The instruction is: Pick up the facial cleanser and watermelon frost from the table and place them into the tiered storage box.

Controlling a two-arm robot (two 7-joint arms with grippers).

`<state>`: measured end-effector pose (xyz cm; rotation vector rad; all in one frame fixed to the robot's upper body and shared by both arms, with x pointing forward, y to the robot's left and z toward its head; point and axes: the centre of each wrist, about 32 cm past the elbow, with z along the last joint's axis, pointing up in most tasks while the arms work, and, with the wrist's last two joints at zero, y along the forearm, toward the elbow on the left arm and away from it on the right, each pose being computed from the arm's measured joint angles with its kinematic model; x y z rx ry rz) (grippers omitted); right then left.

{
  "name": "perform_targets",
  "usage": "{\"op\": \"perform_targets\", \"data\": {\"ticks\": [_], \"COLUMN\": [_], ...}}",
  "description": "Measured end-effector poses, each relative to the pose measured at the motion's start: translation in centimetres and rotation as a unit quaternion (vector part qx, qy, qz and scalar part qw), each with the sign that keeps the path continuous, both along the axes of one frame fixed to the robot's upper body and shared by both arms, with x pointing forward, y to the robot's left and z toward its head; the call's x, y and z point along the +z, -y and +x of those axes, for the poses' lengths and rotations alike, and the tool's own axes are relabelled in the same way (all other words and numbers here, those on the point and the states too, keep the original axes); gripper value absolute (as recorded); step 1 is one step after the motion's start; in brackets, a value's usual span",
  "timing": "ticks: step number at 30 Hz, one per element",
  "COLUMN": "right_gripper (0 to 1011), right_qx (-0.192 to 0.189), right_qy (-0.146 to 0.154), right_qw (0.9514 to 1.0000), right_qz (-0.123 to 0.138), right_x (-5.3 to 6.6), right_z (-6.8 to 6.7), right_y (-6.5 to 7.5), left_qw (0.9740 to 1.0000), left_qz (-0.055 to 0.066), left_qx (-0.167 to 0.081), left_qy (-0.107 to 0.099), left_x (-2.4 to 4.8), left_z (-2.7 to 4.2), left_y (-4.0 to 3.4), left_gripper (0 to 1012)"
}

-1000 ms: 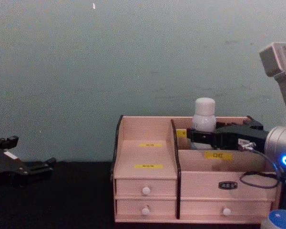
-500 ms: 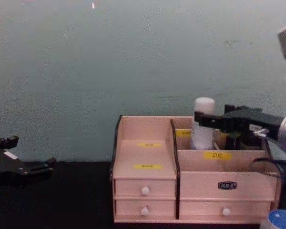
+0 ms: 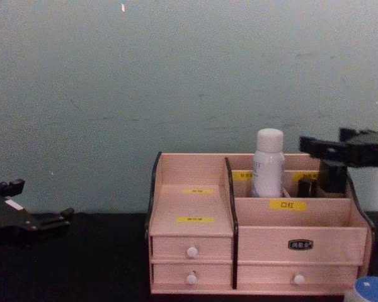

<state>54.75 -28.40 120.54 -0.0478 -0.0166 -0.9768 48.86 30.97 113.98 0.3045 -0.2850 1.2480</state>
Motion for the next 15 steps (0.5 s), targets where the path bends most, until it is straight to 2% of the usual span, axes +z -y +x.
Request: {"op": "perform_targets", "data": {"ticks": [6, 9, 10, 15], "right_gripper": [1000, 1000, 1000, 1000], "right_qx": [0.004, 0.006, 0.006, 0.012], "right_qy": [-0.021, -0.035, -0.035, -0.051], "right_qw": [0.9996, 0.9990, 0.9990, 0.9977], "right_qz": [-0.016, -0.028, -0.028, -0.044], "right_x": [0.2, 0.2, 0.2, 0.5], "right_z": [-2.1, -3.6, -3.6, -5.6], "right_y": [2.2, 3.4, 3.4, 4.5], "left_qw": [1.0000, 1.0000, 1.0000, 1.0000], "left_qz": [0.000, 0.000, 0.000, 0.000], "left_qx": [0.000, 0.000, 0.000, 0.000], "left_qy": [0.000, 0.000, 0.000, 0.000], "left_x": [0.00, 0.00, 0.00, 0.00], "left_z": [0.00, 0.00, 0.00, 0.00], "left_y": [0.00, 0.00, 0.00, 0.00], "left_gripper": [1001, 1001, 1001, 1001]}}
